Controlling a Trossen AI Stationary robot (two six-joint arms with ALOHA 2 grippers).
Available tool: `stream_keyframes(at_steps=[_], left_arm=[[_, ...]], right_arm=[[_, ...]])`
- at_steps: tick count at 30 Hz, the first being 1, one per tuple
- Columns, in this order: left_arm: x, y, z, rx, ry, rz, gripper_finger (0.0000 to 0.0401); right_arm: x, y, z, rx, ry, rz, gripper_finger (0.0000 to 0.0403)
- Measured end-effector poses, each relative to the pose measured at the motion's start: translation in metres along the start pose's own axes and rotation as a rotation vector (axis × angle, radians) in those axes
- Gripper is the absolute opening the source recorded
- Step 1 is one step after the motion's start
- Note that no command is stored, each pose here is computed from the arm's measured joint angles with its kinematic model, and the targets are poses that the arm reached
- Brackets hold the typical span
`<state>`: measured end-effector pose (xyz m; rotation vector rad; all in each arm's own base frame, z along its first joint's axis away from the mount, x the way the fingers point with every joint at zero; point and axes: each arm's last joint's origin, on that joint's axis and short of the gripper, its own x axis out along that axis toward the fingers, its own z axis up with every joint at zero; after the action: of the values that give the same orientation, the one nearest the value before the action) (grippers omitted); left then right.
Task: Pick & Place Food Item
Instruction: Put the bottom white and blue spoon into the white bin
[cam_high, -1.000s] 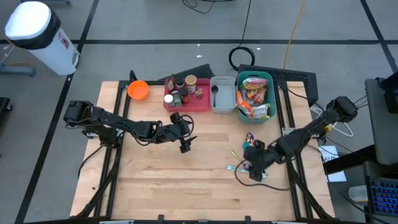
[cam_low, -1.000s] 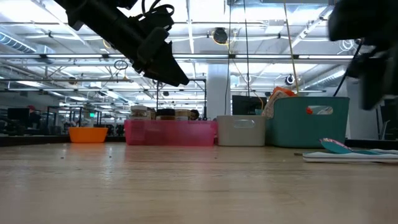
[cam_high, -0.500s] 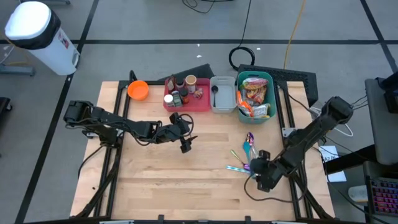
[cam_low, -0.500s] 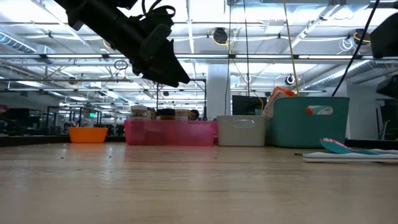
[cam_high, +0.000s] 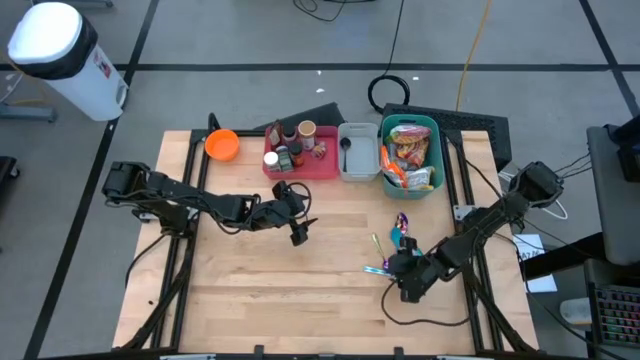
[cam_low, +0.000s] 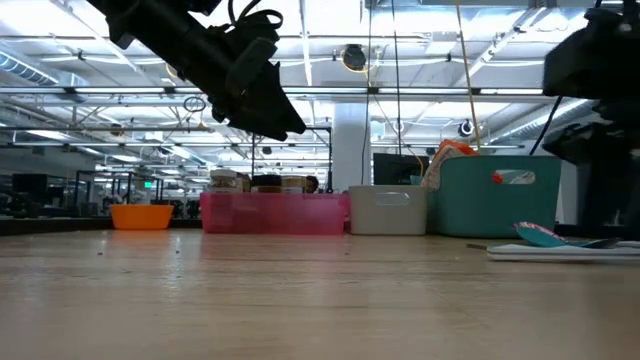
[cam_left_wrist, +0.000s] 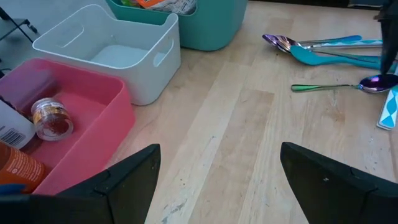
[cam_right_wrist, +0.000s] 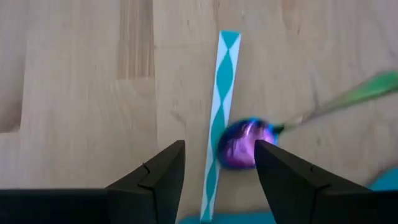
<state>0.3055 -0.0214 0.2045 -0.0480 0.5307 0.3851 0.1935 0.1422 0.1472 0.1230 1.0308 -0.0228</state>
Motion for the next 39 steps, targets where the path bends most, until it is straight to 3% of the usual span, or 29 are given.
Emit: stream_keyframes(at_steps=[9,18,23,30,39], left_arm=[[0.0,0.0,0.0,0.007,0.001,0.001,0.034],[0.0,0.0,0.0,0.006,0.001,0.0,0.034],[0.0,0.0,0.0,0.006,0.001,0.0,0.034],[0.0,0.0,0.0,0.006,0.001,0.0,0.034],[0.0,0.0,0.0,0.006,0.001,0.0,0.034]], right_arm=[[0.017,-0.001,0.021,-0.11,-0.13,0.048,0.0177],[0.043,-0.01,0.023,-0.103,-0.055,0.056,0.0158],[0.044,-0.013,0.022,-0.1,-0.036,0.038,0.0122],[0.045,-0.018,0.021,-0.073,-0.004,0.015,0.003],[0.035,-0.02,0.03,-0.018,-0.027,0.059,0.0028]])
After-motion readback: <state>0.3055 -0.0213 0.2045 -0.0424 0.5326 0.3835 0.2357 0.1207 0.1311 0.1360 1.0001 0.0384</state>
